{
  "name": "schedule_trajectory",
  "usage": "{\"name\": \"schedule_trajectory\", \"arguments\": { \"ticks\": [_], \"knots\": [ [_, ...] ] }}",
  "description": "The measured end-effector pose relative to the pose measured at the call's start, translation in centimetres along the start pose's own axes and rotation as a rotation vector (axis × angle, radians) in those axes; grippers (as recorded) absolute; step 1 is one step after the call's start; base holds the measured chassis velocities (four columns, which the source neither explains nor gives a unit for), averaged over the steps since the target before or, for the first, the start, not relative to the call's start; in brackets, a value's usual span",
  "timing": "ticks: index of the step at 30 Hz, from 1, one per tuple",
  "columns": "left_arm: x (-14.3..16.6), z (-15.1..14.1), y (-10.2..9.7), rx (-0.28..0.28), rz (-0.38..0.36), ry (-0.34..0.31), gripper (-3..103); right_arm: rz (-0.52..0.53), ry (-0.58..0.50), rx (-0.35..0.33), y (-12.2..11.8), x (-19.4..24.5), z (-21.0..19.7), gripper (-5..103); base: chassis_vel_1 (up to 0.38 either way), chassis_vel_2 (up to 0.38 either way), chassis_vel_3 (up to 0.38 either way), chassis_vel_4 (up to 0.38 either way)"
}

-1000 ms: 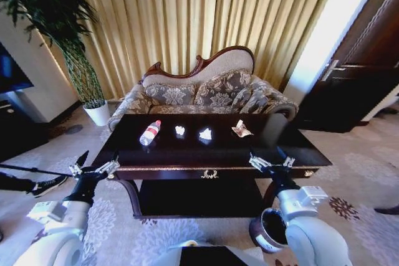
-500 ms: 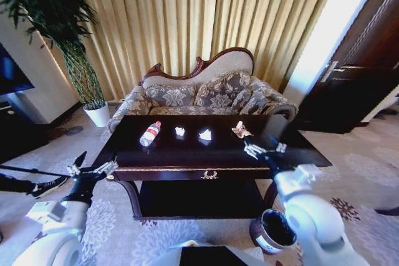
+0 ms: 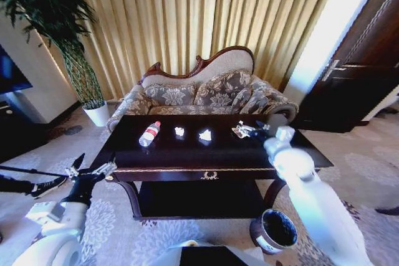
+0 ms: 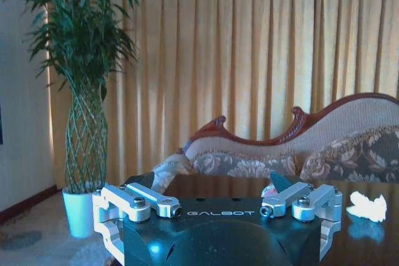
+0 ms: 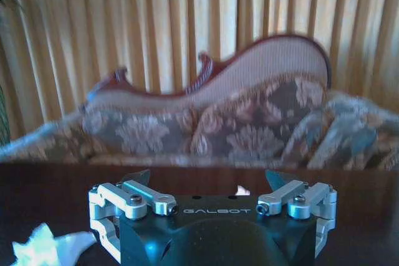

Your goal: Move to the front of the table and place the trash on the table into the trash bin.

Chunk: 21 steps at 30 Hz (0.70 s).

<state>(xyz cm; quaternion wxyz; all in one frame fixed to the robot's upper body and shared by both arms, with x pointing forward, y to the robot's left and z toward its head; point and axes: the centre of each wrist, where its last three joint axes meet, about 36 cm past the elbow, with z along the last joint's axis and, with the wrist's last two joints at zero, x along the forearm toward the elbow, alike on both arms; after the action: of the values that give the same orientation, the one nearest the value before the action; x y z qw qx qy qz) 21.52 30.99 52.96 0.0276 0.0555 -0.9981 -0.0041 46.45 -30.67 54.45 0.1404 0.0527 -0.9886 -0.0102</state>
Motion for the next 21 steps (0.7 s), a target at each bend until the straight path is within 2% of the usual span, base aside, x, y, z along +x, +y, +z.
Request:
{"name": "schedule_trajectory", "arguments": {
  "ticks": [9, 21],
  "knots": [
    [0.0, 0.0, -0.2, 0.005, 0.001, 0.011, 100, 0.125, 0.153, 0.021, 0.5, -5.3, 0.5, 100, 0.000, 0.000, 0.000, 0.000],
    [-0.1, 0.0, -0.2, 0.007, 0.004, 0.009, 100, 0.206, 0.214, 0.025, -0.5, -8.1, 1.9, 100, 0.000, 0.000, 0.000, 0.000]
  ]
}}
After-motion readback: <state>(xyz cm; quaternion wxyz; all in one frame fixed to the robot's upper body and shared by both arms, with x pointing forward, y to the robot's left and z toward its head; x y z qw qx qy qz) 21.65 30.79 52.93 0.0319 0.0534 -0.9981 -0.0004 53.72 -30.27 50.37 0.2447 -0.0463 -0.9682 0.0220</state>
